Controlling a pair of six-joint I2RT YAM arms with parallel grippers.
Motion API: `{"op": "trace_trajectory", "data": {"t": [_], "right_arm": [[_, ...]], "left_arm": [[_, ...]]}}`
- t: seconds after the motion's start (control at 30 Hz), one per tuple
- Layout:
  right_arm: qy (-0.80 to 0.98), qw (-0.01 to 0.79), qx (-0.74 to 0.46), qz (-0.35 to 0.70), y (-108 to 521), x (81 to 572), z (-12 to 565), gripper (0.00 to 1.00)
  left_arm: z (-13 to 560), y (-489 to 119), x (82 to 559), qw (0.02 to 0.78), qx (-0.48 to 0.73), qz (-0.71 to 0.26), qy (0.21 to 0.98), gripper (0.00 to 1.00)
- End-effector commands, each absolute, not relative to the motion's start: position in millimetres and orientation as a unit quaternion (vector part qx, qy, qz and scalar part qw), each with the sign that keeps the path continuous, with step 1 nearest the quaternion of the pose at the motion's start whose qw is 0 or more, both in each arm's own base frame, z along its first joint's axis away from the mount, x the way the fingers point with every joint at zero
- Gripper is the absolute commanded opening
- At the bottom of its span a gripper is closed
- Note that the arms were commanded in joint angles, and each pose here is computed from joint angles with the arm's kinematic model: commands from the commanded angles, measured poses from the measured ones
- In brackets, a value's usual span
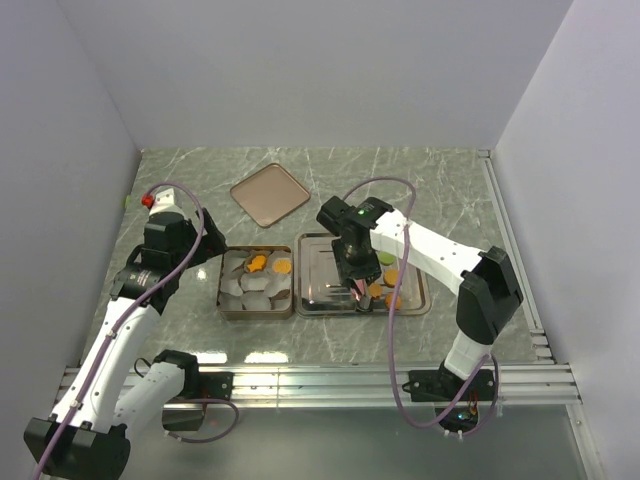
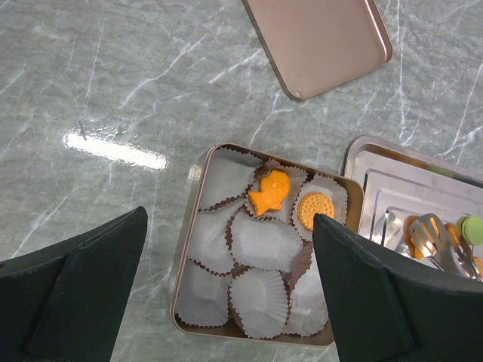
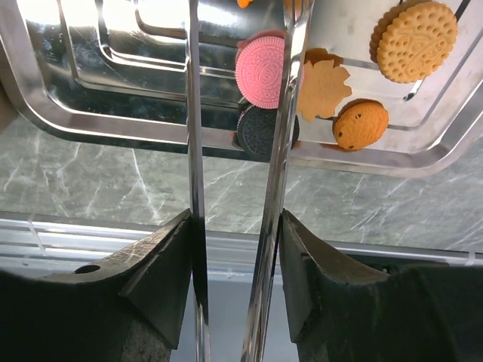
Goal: Pack the cookies
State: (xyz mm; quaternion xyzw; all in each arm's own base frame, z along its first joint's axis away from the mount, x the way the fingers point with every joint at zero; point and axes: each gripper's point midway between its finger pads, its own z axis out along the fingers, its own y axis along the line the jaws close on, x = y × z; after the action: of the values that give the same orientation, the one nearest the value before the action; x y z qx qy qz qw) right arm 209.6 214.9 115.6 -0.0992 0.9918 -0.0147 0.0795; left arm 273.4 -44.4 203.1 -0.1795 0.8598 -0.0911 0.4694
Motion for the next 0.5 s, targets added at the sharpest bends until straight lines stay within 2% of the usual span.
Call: {"op": "trace_trajectory", "data": {"t": [0.0, 0.27, 0.47], "right_arm": [[0.989, 0.105, -0.1, -0.007, 222, 220, 128, 0.52], [0.991, 0.096, -0.094, -0.001, 218, 210, 126, 0.38], [0.988, 0.127, -0.082, 0.0, 219, 221, 152, 0.36]], "left_arm": [[210, -45, 276, 0.48, -0.183, -0.095, 0.852, 0.97], [208, -46, 277, 0.478, -0.181, -0.096, 0.854, 0.97], [207, -46, 277, 0.477, -0.18, -0.095, 0.855, 0.97]]}}
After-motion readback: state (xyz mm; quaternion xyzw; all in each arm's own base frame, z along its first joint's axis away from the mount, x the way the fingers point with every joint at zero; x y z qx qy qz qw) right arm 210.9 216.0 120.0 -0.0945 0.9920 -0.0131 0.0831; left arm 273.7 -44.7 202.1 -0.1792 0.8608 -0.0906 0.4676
